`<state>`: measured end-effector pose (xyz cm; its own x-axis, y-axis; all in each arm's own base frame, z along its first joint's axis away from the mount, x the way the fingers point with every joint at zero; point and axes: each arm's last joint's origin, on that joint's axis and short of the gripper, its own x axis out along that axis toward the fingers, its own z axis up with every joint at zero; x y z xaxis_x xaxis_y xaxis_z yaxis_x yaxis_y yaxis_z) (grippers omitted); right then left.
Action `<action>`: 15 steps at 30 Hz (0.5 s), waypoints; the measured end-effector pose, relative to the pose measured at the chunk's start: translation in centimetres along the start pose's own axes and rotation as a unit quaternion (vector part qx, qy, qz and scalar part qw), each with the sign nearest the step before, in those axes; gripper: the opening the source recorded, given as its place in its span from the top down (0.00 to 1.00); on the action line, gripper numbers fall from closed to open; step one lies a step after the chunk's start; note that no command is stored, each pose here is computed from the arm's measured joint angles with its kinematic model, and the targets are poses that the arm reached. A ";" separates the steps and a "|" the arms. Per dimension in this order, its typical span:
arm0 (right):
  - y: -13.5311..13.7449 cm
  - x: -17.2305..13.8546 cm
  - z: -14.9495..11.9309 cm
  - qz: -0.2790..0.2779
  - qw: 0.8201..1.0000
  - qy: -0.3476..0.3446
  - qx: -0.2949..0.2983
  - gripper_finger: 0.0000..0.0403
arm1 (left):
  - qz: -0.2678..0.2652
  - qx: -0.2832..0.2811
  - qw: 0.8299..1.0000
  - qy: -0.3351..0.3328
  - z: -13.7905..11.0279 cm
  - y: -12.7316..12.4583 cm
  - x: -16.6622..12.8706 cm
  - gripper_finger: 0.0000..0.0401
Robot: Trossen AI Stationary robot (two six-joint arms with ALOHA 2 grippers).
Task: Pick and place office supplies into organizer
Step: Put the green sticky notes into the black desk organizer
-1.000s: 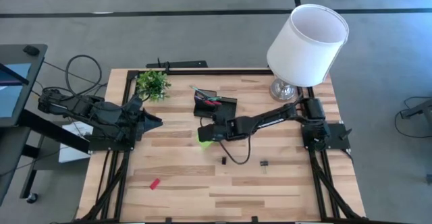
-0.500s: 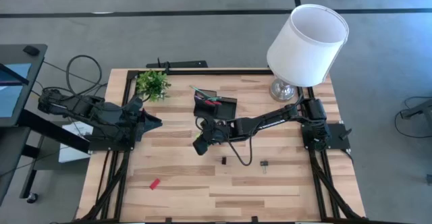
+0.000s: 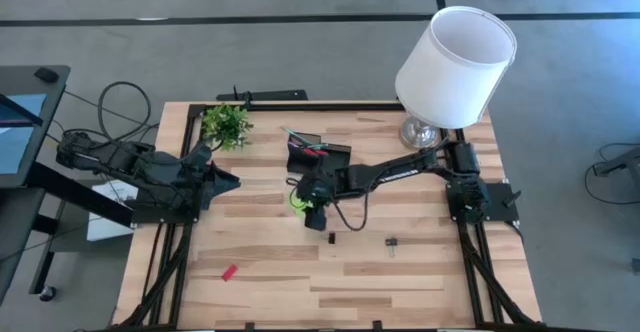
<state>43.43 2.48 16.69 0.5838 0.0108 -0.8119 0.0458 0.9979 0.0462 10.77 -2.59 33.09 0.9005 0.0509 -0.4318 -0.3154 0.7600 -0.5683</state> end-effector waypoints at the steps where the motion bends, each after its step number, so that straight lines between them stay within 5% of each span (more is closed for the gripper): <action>1: -0.4 0.4 -0.2 -0.003 1.000 0.007 -0.004 0.42 | 0.000 0.000 1.000 0.000 0.0 0.0 0.0 0.73; 15: -3.9 5.9 -2.3 0.021 0.998 0.045 0.026 0.43 | 0.031 0.011 0.999 0.020 -0.4 0.3 0.4 0.73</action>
<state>44.82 -1.22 10.44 0.5102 0.0615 -0.8578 0.0662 0.9917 0.1105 10.87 -2.59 32.43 0.8662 0.0728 -0.4943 -0.3638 0.7700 -0.5241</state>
